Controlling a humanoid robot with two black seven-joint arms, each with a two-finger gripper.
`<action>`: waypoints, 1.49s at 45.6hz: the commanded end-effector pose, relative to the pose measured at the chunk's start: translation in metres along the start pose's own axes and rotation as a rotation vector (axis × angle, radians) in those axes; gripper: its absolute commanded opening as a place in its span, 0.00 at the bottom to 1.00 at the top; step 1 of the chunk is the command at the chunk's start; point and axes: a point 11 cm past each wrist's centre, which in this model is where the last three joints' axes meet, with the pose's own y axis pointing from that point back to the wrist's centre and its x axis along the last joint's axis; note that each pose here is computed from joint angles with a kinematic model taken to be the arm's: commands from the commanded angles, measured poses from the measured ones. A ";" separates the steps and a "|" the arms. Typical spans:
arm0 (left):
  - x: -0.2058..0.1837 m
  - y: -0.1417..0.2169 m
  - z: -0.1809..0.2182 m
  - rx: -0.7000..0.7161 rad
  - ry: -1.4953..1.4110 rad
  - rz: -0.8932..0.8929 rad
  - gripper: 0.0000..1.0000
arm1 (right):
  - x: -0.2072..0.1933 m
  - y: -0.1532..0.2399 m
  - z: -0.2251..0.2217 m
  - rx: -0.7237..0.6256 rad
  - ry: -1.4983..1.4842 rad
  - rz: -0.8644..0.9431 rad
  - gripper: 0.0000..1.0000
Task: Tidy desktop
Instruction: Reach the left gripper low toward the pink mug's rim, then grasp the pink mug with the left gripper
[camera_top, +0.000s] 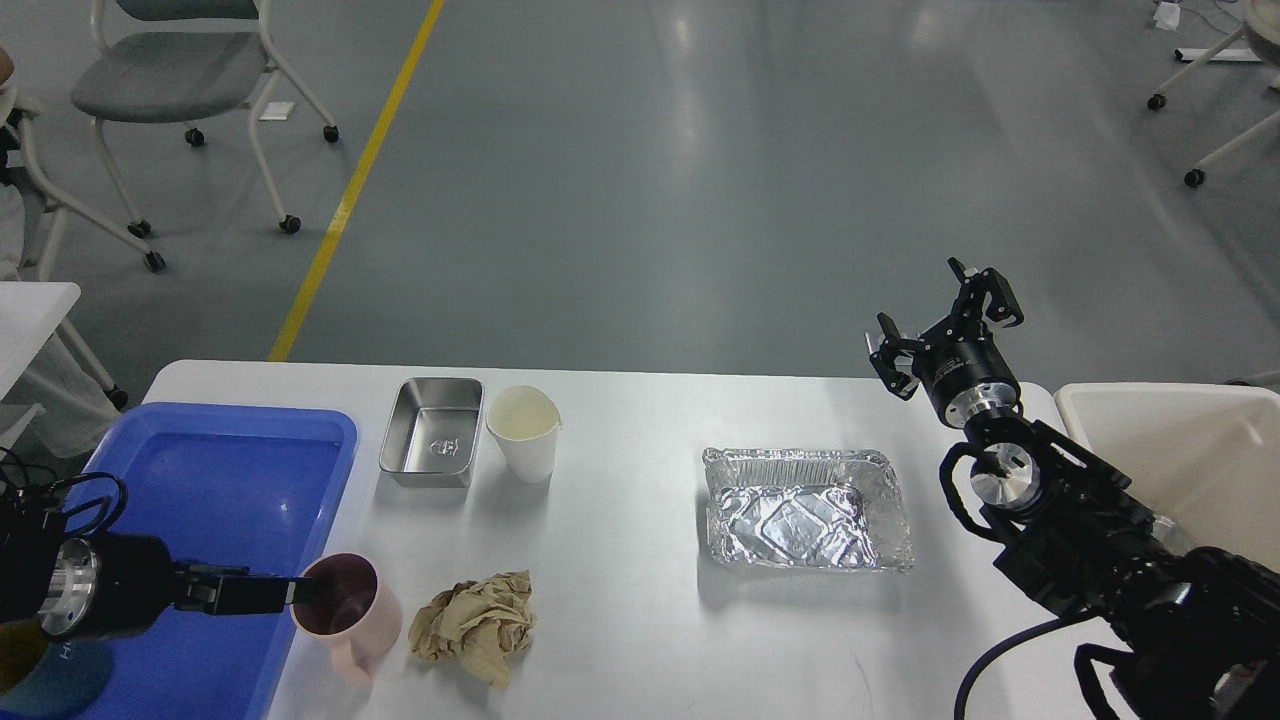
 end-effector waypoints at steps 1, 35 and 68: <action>0.000 -0.001 -0.001 0.004 0.000 0.004 0.94 | 0.000 0.001 0.002 -0.003 -0.002 0.002 1.00; -0.005 -0.062 -0.009 0.092 -0.001 0.049 0.92 | 0.002 0.002 0.006 -0.027 0.034 -0.002 1.00; -0.015 -0.050 -0.016 0.086 0.009 0.022 0.19 | 0.002 0.002 0.005 -0.026 0.035 -0.001 1.00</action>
